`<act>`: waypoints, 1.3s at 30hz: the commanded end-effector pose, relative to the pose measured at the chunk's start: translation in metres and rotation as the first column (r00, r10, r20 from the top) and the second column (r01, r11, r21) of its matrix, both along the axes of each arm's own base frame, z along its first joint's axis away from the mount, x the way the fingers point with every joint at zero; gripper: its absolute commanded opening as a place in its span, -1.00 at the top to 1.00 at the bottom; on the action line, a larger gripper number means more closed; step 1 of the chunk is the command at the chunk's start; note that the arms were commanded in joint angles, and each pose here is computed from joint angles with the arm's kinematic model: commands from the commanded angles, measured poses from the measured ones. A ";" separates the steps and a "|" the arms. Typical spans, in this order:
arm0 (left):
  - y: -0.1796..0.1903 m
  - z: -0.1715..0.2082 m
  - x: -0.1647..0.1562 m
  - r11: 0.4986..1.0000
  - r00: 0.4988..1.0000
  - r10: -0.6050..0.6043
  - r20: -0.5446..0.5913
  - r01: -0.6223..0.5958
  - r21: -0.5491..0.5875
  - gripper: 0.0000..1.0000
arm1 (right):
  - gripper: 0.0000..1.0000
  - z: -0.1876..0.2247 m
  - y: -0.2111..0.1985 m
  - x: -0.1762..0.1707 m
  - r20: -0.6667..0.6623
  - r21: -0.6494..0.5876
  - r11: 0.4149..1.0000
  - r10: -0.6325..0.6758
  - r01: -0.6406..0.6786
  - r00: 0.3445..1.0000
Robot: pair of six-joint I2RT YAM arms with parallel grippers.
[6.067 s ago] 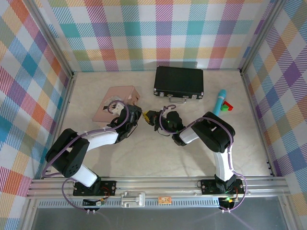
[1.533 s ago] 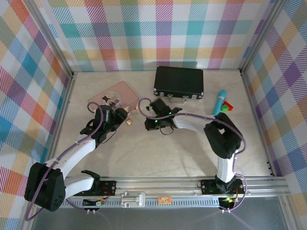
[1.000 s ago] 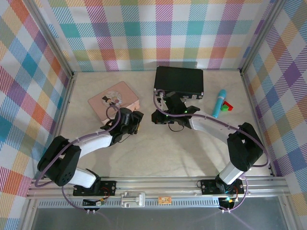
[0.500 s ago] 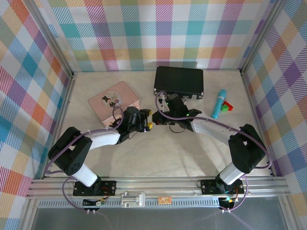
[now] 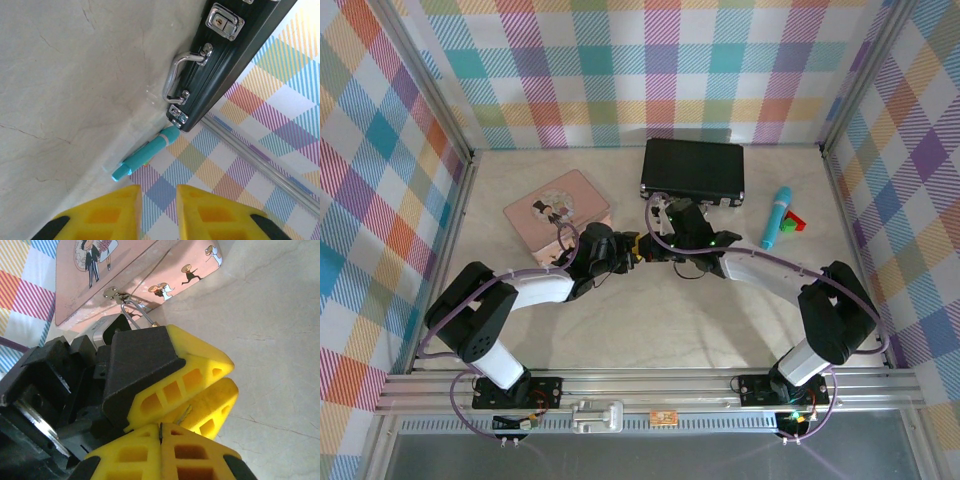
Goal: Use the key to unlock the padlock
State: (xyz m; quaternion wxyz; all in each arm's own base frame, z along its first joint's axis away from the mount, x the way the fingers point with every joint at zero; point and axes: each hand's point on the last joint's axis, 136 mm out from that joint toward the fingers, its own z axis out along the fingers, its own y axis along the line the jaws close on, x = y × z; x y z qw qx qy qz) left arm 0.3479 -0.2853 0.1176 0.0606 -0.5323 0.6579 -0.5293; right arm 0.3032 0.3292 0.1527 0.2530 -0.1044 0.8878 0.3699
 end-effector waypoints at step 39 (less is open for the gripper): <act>0.030 0.135 0.010 0.795 0.657 -0.351 0.668 -0.169 0.583 1.00 | 0.13 0.098 -0.012 0.007 0.024 0.632 0.773 0.052 -0.055 0.998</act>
